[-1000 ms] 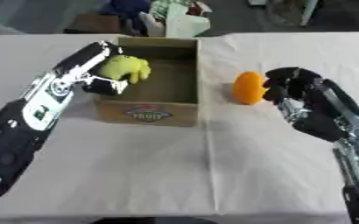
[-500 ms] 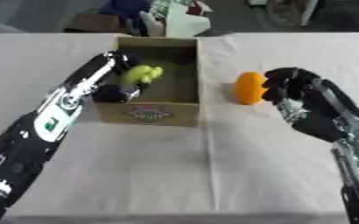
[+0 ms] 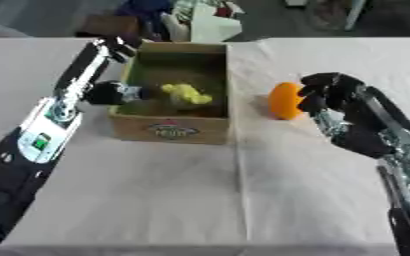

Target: Pick up objects on the table and place them in the box.

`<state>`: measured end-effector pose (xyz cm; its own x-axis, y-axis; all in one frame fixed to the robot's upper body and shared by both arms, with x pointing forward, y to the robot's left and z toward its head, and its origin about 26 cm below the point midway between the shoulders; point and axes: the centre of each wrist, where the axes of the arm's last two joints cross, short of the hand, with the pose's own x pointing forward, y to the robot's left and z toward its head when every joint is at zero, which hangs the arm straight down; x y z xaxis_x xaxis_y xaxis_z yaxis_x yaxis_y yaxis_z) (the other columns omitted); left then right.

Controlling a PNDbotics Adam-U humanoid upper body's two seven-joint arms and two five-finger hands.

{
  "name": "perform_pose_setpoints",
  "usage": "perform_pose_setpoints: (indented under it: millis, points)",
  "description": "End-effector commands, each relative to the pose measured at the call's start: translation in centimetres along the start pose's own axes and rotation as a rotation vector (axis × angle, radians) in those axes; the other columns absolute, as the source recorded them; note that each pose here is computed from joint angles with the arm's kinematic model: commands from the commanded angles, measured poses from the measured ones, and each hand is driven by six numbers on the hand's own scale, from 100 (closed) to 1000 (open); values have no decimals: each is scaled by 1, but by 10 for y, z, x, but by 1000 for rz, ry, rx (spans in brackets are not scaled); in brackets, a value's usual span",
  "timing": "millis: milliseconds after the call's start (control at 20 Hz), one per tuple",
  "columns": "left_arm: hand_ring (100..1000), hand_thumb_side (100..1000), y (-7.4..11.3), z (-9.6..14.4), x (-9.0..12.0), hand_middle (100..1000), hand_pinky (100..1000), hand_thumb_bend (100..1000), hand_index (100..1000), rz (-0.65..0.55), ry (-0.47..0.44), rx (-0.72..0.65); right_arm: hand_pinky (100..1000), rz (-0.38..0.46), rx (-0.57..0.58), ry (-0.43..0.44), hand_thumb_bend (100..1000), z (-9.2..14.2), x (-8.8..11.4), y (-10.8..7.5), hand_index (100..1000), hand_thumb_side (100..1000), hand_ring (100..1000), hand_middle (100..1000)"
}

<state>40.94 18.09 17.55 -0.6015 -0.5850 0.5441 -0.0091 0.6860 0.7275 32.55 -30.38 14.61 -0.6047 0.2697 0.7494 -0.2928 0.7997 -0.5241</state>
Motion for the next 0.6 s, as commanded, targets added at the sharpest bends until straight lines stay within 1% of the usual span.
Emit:
perform_pose_setpoints:
  millis: [50, 100, 150, 200, 250, 450, 600]
  points:
    - [686, 785, 36, 6, 17, 680, 671, 971, 817, 46, -43, 99, 641, 93, 28, -25, 100, -8, 10, -21, 798, 327, 618, 644]
    - [670, 790, 43, 11, 20, 667, 659, 935, 813, 70, -44, 127, 642, 117, 36, -31, 100, -10, 12, -26, 799, 321, 619, 645]
    - [642, 781, 48, 17, 23, 644, 641, 840, 808, 104, -51, 147, 643, 141, 45, -36, 100, -13, 13, -32, 806, 328, 622, 648]
    - [636, 776, 53, 22, 26, 638, 635, 817, 807, 139, -59, 161, 643, 165, 55, -41, 100, -15, 15, -37, 807, 303, 622, 649]
    - [619, 758, 57, 27, 28, 623, 616, 738, 803, 170, -65, 169, 645, 190, 66, -45, 100, -17, 16, -42, 815, 286, 626, 655]
    - [605, 738, 71, 54, 29, 608, 600, 692, 797, 251, -64, 221, 654, 321, 134, -49, 100, -26, 22, -64, 836, 256, 650, 685]
    - [598, 731, 76, 71, 24, 600, 590, 670, 791, 276, -30, 266, 662, 416, 184, -31, 109, -30, 18, -75, 853, 273, 674, 718]
